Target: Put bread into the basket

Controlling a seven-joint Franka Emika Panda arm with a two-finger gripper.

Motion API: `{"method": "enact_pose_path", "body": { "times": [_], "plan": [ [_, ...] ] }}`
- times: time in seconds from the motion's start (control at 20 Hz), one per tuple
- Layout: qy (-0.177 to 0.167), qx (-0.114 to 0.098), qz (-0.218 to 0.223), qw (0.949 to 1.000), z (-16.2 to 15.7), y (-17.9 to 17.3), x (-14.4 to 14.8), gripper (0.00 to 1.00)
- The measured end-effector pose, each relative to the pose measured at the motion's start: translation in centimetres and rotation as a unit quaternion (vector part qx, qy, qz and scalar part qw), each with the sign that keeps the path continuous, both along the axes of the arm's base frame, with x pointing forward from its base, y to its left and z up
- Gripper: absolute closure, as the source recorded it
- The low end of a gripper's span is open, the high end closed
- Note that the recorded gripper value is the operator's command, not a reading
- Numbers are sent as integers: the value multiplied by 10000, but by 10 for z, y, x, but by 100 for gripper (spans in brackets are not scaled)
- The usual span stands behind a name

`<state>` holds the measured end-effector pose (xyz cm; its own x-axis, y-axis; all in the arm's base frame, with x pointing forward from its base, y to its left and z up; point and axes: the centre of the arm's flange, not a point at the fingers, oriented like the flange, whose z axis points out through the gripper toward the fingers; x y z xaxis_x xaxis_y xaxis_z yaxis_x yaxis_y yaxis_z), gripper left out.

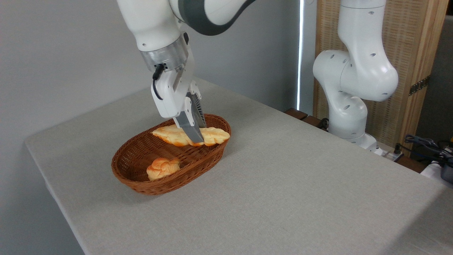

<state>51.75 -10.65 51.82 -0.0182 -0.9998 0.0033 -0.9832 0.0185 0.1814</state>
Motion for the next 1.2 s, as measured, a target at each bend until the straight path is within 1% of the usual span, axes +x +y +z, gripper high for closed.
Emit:
{"method": "enact_pose_path", "body": {
  "times": [0.15,0.25,0.5,0.9,1.0,1.05,1.15,1.2],
  "plan": [
    [69,26,-70,9999,-7,-18,-1,0],
    [113,29,-112,9999,-12,-22,-1,0],
    [179,32,-116,9998,-19,-23,1,0],
    [133,27,-97,9999,-15,-23,2,0],
    [27,16,60,10000,-5,-12,7,0],
    [-67,9,229,9997,4,-1,10,0],
    [-259,12,754,9968,24,30,16,0],
    [-335,27,1089,9935,32,45,18,0]
  ]
}}
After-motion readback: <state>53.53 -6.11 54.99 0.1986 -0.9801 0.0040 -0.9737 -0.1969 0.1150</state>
